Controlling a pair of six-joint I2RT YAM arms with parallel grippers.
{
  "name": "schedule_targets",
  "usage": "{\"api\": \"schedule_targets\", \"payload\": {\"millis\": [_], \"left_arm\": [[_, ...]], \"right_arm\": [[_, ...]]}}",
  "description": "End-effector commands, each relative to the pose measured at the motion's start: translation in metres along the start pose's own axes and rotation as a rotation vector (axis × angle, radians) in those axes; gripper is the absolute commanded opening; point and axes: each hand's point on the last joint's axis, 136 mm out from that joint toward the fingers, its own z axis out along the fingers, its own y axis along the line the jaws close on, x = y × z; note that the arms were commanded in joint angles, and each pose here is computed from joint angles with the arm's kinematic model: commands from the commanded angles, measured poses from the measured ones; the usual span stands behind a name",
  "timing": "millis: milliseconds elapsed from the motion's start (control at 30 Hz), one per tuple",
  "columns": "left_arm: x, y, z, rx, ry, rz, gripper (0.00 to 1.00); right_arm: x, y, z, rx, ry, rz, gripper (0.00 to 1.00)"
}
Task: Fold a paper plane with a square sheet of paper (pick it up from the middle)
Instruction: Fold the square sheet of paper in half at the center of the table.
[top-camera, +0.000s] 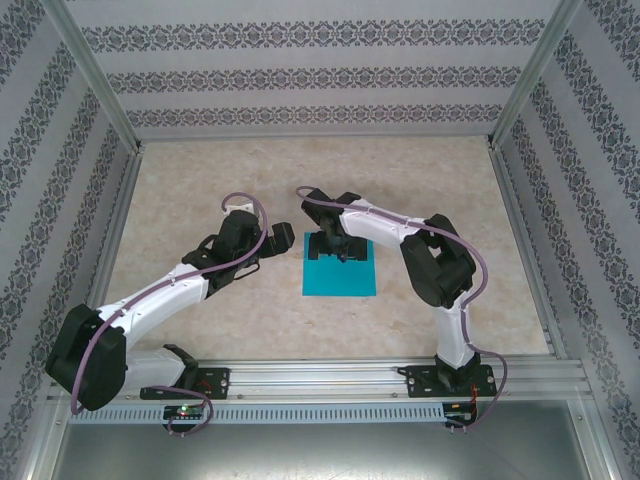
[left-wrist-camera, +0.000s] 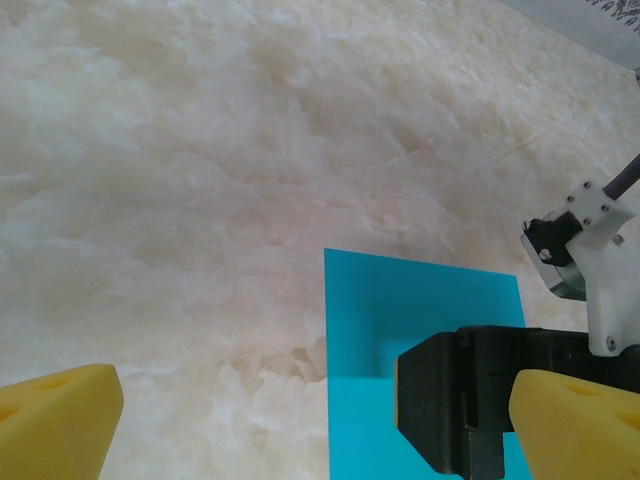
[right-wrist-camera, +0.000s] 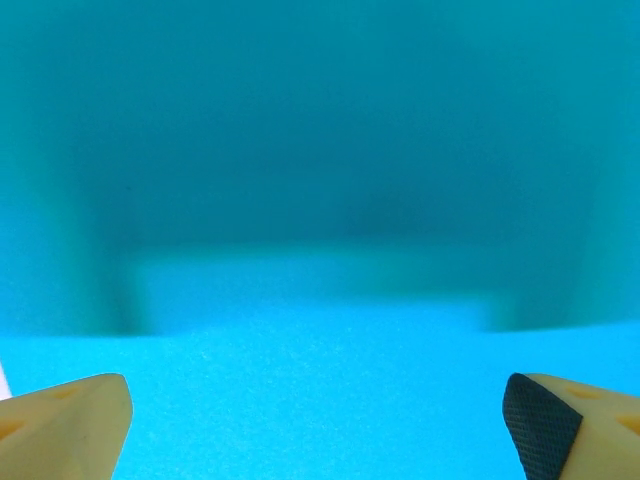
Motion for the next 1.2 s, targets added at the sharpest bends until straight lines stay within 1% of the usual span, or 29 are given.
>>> {"api": "schedule_targets", "payload": {"millis": [0,367,433,600,700,1033,1167], "left_arm": [[0.001,0.003,0.000,-0.003,0.012,0.006,1.00],[0.001,0.005,-0.001,-0.015,0.010,0.012,1.00],[0.000,0.004,-0.001,-0.014,0.010,0.013,1.00],[-0.001,0.003,-0.001,-0.013,0.010,0.016,1.00],[-0.001,0.003,-0.002,-0.014,0.013,0.015,1.00],[-0.001,0.003,-0.003,-0.014,0.016,0.010,1.00],[-0.001,0.002,-0.004,-0.012,0.018,0.008,1.00]], "right_arm": [[0.001,-0.005,0.012,0.013,0.042,0.043,0.97],[0.032,-0.011,0.052,0.053,0.142,0.041,0.97],[0.036,-0.013,0.055,0.069,0.145,0.037,0.97],[0.032,-0.013,0.051,0.060,0.128,0.031,0.95],[0.030,-0.007,0.047,0.018,0.123,0.020,0.90],[0.022,-0.004,0.036,-0.009,0.096,0.002,0.88],[0.016,0.005,0.024,-0.065,0.070,-0.015,0.82]]}}
